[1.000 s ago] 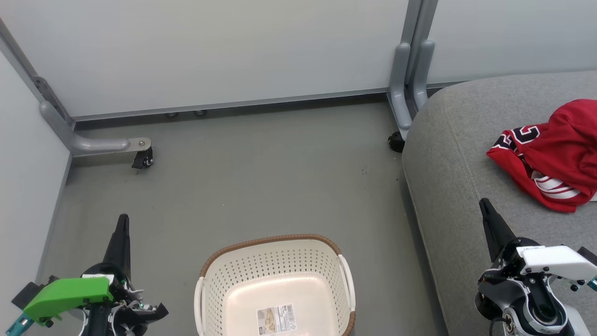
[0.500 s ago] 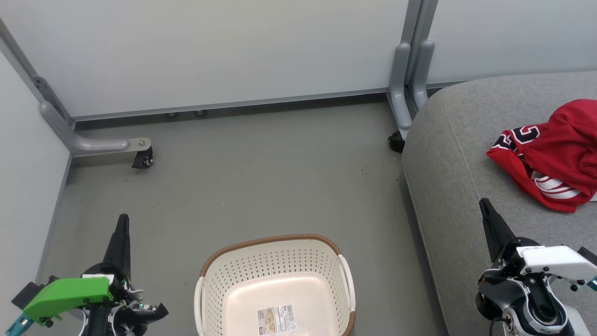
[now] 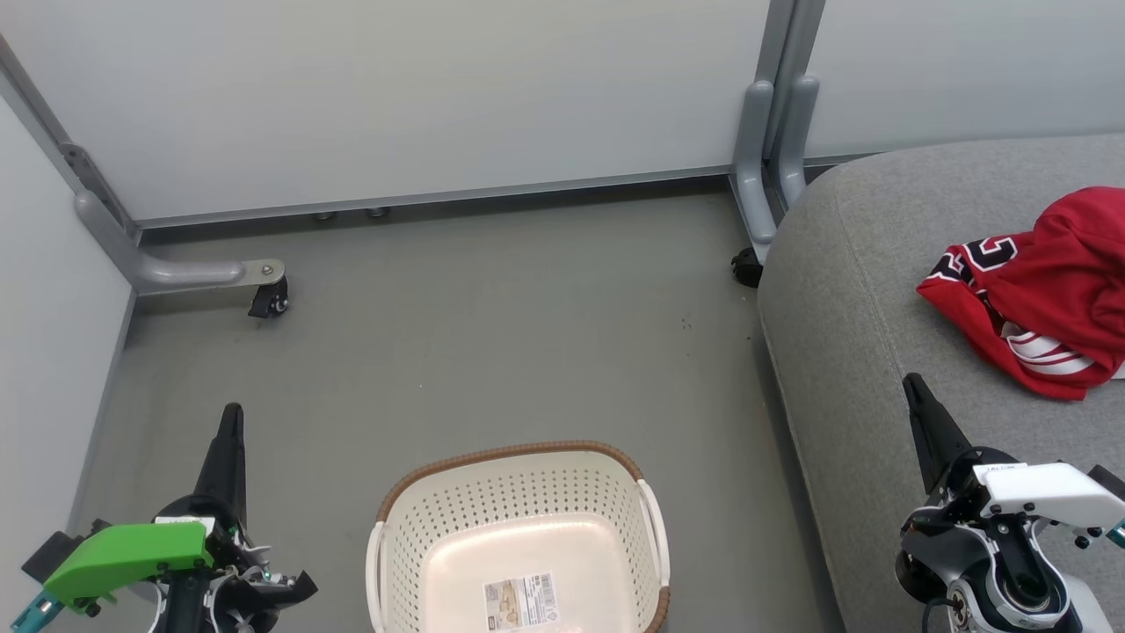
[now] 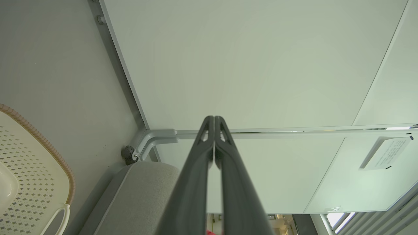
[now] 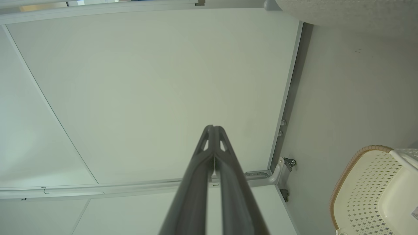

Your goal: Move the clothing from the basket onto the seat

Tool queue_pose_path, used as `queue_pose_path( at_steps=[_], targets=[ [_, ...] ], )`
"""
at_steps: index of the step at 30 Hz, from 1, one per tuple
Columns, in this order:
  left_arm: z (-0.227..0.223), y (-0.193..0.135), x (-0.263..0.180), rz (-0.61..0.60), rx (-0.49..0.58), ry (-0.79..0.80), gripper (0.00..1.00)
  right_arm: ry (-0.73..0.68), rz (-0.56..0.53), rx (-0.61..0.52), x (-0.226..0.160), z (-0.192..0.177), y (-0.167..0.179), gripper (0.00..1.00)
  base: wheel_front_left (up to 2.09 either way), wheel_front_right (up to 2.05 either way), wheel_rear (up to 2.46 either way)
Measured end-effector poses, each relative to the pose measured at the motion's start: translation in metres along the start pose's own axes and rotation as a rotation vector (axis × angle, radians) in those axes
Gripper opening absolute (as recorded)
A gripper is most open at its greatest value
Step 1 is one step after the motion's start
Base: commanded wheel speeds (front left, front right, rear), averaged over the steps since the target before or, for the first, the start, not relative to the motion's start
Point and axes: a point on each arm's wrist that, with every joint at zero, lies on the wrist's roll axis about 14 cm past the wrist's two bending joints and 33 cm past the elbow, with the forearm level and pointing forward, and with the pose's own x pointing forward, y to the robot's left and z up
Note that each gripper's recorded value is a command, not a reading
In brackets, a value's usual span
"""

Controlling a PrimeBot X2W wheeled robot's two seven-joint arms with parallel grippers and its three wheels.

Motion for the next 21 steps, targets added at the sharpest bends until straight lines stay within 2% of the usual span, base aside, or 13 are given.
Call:
queue_pose_path(
  at_steps=[21],
  targets=[
    [0.0, 0.0, 0.0, 0.0, 0.0, 0.0, 0.0, 0.0, 0.0, 0.0, 0.0, 0.0, 0.0, 0.0, 0.0, 0.0, 0.0]
  ],
)
